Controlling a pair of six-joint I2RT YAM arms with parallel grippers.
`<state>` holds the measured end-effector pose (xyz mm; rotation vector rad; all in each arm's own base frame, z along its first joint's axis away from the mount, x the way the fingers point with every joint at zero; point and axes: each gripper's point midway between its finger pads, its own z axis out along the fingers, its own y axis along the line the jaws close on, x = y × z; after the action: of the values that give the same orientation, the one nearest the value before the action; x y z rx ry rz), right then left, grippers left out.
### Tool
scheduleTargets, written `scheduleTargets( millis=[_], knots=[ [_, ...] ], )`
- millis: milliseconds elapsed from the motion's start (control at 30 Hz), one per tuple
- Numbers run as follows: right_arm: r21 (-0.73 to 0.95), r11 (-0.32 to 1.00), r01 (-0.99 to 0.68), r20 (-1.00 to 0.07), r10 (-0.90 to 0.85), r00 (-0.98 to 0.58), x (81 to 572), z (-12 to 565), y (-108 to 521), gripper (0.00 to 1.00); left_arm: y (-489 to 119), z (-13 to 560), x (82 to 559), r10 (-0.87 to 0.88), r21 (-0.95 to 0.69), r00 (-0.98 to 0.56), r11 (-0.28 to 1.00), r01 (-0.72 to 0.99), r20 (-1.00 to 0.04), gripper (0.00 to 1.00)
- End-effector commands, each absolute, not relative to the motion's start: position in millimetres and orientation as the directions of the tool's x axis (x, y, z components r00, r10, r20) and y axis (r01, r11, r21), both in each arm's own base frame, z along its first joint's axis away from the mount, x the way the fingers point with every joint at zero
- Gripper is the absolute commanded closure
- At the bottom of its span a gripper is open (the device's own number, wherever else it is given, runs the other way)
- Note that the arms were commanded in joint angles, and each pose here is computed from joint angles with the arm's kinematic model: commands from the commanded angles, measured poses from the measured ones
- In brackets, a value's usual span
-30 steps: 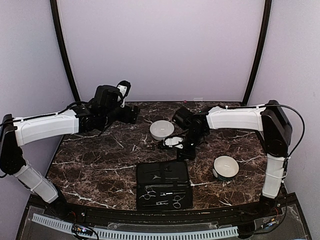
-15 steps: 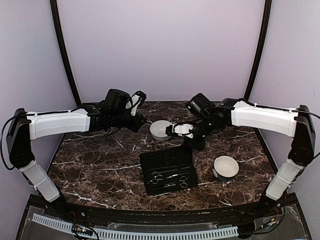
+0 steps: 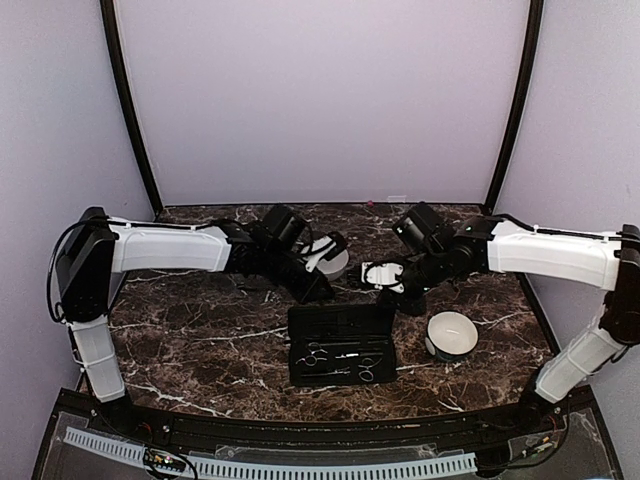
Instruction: Sort the hair-cutting tools
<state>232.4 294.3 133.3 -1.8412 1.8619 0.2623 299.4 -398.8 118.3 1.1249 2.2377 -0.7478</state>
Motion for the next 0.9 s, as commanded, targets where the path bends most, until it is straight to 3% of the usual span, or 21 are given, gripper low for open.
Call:
scheduleTargets(
  millis=[0, 167, 233, 633, 867],
  knots=[
    [-0.187, 0.025, -0.982, -0.502, -0.862, 0.073, 213, 134, 294, 0.96, -425, 106, 247, 0.663, -0.264, -0.428, 0.338, 0.903, -0.614, 1.00],
    [-0.096, -0.056, -0.994, -0.535, -0.839, 0.099, 170, 134, 283, 0.75, -438, 103, 224, 0.678, -0.325, -0.413, 0.262, 0.909, -0.608, 1.00],
    [-0.095, -0.066, -0.993, -0.559, -0.822, 0.108, 161, 142, 278, 0.71, -441, 107, 215, 0.677, -0.361, -0.412, 0.226, 0.905, -0.610, 1.00],
    [-0.112, -0.050, -0.992, -0.556, -0.824, 0.104, 163, 147, 275, 0.68, -453, 79, 162, 0.741, -0.519, -0.409, 0.095, 0.849, -0.533, 1.00],
    [-0.136, -0.039, -0.990, -0.555, -0.825, 0.109, 166, 151, 273, 0.67, -460, 74, 149, 0.766, -0.513, -0.376, 0.071, 0.856, -0.521, 1.00]
  ],
)
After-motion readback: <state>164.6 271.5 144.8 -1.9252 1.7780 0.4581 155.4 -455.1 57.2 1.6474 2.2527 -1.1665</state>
